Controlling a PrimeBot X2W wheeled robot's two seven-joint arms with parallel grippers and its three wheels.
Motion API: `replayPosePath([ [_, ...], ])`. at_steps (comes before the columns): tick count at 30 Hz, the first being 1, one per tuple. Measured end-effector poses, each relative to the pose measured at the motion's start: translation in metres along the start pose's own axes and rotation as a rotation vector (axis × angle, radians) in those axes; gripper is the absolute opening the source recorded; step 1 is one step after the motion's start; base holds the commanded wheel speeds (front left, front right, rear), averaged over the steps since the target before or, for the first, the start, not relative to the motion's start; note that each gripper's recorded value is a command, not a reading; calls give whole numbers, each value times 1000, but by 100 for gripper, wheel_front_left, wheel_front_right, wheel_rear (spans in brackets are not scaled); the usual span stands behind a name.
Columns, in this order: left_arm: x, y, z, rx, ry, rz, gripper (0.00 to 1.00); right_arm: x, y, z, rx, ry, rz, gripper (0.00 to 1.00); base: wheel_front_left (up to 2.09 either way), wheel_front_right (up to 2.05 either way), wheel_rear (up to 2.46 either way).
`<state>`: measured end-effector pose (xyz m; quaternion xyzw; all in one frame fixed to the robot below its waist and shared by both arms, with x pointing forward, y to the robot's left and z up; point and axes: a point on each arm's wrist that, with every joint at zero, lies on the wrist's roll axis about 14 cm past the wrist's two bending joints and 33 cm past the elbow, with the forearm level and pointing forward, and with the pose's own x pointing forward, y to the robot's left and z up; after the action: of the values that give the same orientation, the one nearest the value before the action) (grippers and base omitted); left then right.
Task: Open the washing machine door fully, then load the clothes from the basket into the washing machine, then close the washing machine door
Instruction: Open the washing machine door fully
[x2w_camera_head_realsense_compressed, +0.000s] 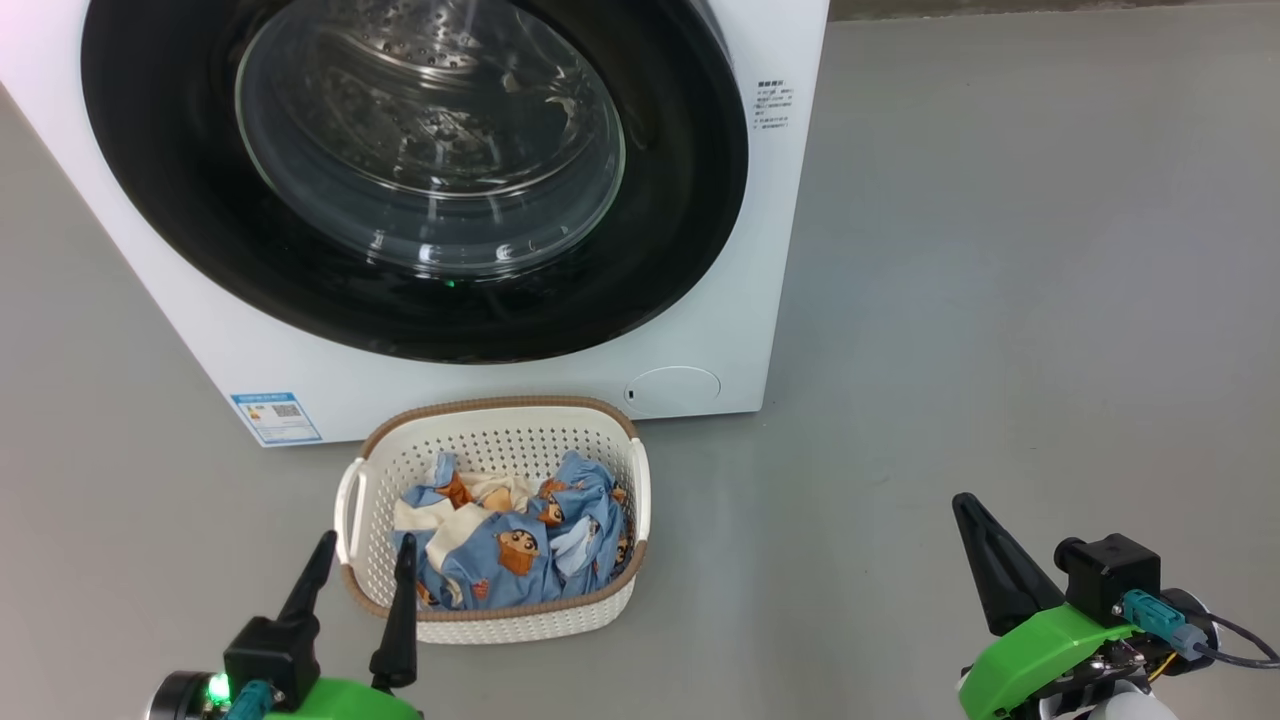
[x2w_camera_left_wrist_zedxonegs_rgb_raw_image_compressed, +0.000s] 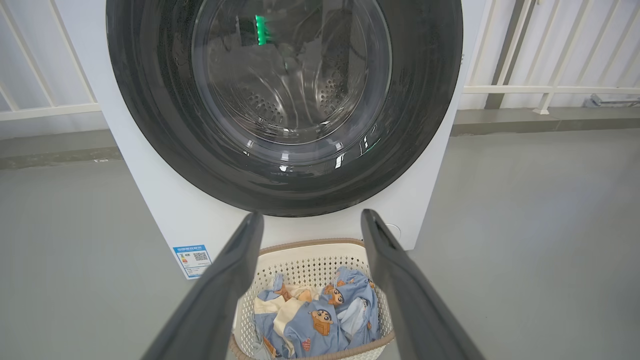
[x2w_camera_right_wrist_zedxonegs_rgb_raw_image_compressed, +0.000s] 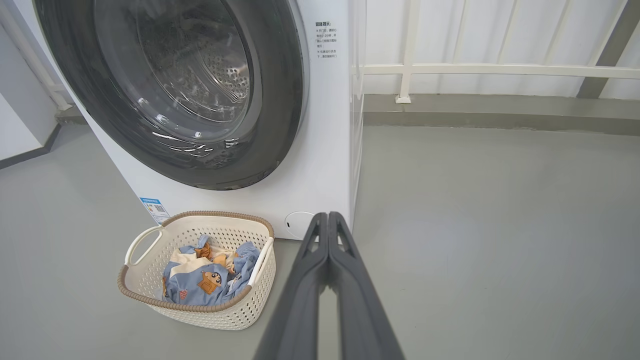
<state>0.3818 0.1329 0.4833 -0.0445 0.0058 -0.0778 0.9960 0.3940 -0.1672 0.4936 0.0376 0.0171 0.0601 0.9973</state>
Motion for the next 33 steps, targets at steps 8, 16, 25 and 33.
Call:
replayPosePath([
  [8, 0, 0, -2, -1, 6, 1, 100, 1, -2, -1, 38, 0, -9, 0, 0, 0, 0],
  [16, 1, 0, -6, -3, 16, 0, 100, 9, -32, -1, 567, -21, -143, 0, 0, 0, 0],
  [25, 12, 1, -9, -6, 24, -3, 100, 36, -56, 4, 1165, -73, -180, 0, 0, 0, 0],
  [33, 30, 3, -12, -12, 26, -4, 100, 83, -54, 18, 1351, -54, -100, 0, 0, 0, 0],
])
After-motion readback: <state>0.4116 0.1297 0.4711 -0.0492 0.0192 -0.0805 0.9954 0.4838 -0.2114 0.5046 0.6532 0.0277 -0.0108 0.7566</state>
